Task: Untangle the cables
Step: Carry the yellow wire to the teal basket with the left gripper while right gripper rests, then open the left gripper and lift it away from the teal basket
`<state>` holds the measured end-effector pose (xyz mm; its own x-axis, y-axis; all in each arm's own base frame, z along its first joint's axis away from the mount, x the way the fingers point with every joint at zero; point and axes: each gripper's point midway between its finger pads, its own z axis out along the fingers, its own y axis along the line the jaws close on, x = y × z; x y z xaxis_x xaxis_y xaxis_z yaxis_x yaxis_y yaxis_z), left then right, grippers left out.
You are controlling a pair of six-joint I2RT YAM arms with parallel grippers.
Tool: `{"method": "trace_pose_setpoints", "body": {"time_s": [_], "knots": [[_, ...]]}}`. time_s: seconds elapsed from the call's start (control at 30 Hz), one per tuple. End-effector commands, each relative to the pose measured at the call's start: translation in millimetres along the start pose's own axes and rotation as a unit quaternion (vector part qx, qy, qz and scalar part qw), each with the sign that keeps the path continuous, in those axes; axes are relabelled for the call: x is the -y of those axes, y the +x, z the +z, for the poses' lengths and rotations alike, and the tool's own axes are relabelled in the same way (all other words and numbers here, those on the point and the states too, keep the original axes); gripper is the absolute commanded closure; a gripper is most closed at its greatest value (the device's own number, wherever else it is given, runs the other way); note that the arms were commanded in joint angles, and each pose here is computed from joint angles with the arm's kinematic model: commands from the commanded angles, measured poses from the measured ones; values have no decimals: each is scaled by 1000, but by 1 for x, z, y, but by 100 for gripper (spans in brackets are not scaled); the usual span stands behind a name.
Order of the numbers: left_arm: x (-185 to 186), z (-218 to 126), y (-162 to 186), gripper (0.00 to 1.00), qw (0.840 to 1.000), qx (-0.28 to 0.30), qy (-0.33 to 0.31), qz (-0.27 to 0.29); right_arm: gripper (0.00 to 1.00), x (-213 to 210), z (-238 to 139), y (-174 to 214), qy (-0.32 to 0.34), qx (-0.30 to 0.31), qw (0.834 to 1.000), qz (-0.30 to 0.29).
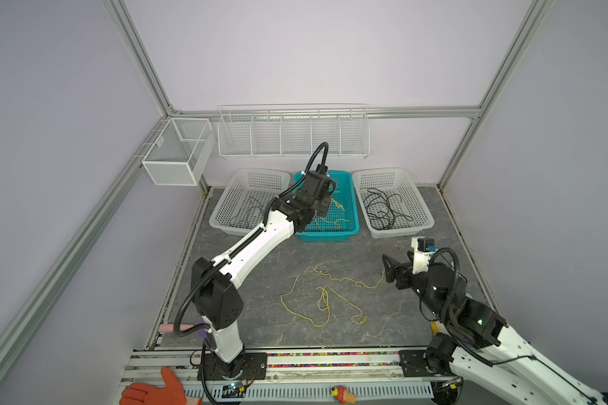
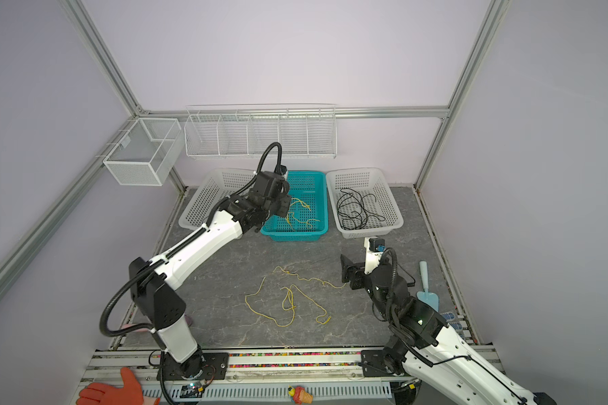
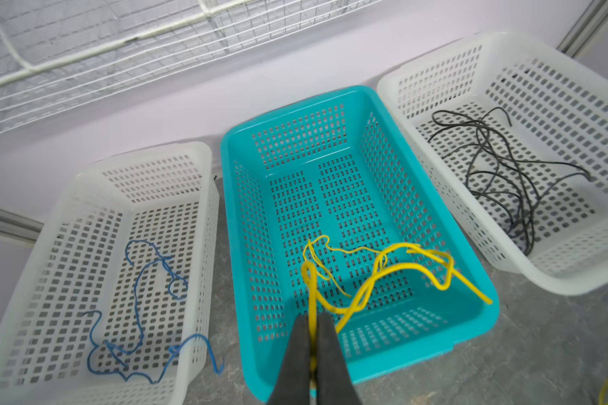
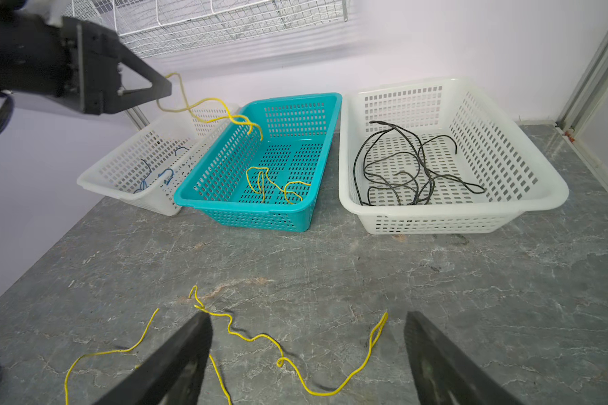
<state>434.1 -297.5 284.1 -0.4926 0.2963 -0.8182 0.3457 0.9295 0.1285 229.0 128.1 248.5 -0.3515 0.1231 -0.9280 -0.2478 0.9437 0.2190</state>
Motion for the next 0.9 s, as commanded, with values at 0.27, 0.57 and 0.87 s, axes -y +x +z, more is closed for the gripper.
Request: {"method": "trace_pose_setpoints", "body": {"time_s": [0.27, 0.57, 0.87], "knots": [[-2, 74, 24, 100, 993, -113, -34, 22, 12, 5, 6, 27, -13, 11, 1000, 24], [-6, 76, 36, 68, 991, -131, -19, -1, 12, 8, 10, 41, -10, 3, 1000, 29], [-42, 30, 50, 40, 986, -132, -60, -86, 12, 9, 10, 41, -10, 9, 999, 32]]}}
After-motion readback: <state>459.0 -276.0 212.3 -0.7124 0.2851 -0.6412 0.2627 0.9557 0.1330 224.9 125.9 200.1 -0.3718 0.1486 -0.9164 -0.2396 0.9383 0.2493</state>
